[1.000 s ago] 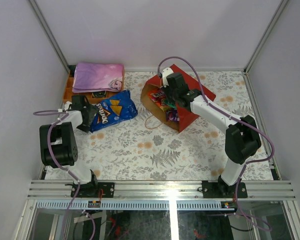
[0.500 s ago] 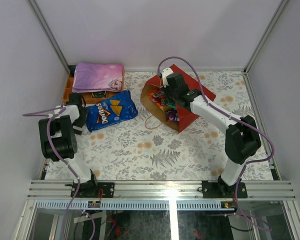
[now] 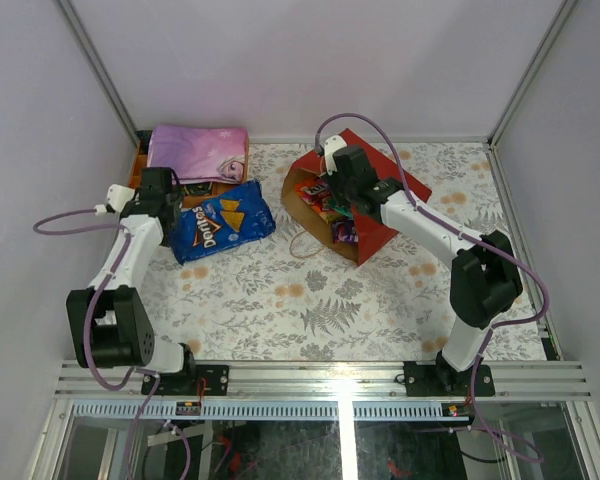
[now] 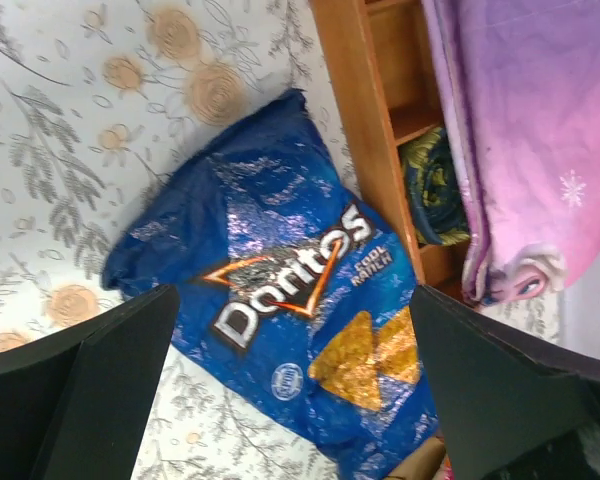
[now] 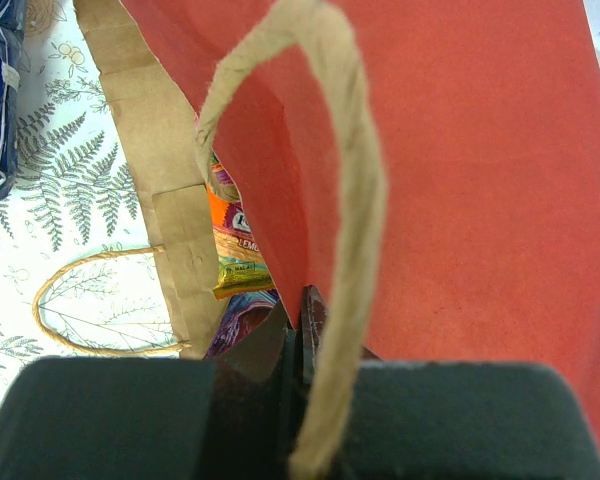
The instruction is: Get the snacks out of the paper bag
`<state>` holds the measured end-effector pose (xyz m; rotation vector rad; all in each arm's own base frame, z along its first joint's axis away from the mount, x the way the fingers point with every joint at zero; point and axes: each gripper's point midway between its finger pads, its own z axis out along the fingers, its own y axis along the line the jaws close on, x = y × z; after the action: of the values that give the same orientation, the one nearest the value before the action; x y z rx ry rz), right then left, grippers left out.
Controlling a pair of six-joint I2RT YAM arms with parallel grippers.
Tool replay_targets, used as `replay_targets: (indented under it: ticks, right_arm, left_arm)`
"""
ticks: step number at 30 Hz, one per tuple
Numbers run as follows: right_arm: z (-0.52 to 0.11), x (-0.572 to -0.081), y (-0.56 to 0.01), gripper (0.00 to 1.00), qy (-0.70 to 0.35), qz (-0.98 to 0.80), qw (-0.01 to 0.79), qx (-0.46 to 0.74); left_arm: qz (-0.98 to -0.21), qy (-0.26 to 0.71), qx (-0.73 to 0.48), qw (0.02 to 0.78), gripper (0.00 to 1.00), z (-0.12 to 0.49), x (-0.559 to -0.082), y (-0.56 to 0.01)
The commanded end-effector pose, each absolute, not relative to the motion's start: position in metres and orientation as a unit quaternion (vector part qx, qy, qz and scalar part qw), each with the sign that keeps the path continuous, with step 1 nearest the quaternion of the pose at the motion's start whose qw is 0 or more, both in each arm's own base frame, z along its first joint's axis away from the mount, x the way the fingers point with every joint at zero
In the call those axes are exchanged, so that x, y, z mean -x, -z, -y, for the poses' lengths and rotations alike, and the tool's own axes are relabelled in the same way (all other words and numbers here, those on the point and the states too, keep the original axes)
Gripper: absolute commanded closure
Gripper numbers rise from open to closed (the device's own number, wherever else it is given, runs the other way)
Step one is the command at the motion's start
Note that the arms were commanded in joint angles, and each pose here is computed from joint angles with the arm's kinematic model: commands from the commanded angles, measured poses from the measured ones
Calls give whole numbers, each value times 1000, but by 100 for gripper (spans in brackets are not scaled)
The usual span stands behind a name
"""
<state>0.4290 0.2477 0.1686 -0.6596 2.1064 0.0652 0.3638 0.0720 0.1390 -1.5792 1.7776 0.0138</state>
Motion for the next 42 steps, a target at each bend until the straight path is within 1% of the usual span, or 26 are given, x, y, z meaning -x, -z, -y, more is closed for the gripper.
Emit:
replay_targets:
  ticks: [1,4,5,7,8,9,12,17,21,24,30,36,40,42]
  right_arm:
    - [-260,-426,-208,97,-69,-833,486,256]
    - [-258,-425,-213,97,-68,-830,491,255]
    - [-258,-424,-213,97,-68,-830,491,256]
    - [-258,-423,-215,97,-69,-829,493,255]
    - [-258,-423,-215,98,-71,-829,493,255]
    - [-259,-423,-215,97,-74,-828,493,257]
    - [-263,-422,-213,97,-83,-829,489,259]
    - [-266,-420,-213,97,-92,-828,488,262]
    - [-265,-418,-217,97,-92,-826,491,261]
    - [-264,-418,-219,97,-90,-825,493,260]
    - [-266,-417,-219,97,-96,-825,492,261]
    - [-265,-417,-220,97,-96,-825,493,260]
    - [-265,-418,-221,97,-92,-824,494,260]
    - [-264,-419,-220,97,-91,-825,494,260]
  left_arm:
    - [-688,36,653,313,0,-56,-374,-120]
    - [-688,71,669,274,0,-52,-380,-99]
    - [-686,84,670,271,0,-56,-382,-94]
    - [-692,115,642,308,0,-68,-396,-101]
    - [-705,121,622,317,0,-72,-397,-102]
    - [-714,127,597,343,1,-79,-404,-109]
    - [-753,111,534,369,4,-88,-408,-111]
    - [-782,77,465,407,28,-99,-410,-90]
    - [-811,61,435,387,39,-104,-414,-65]
    - [-822,35,430,371,40,-113,-410,-54]
    - [-821,-4,437,367,41,-133,-404,-47]
    - [-832,14,432,349,47,-129,-408,-27]
    - [-835,46,427,343,50,-118,-414,-16]
    - [-835,55,427,341,55,-116,-416,-11]
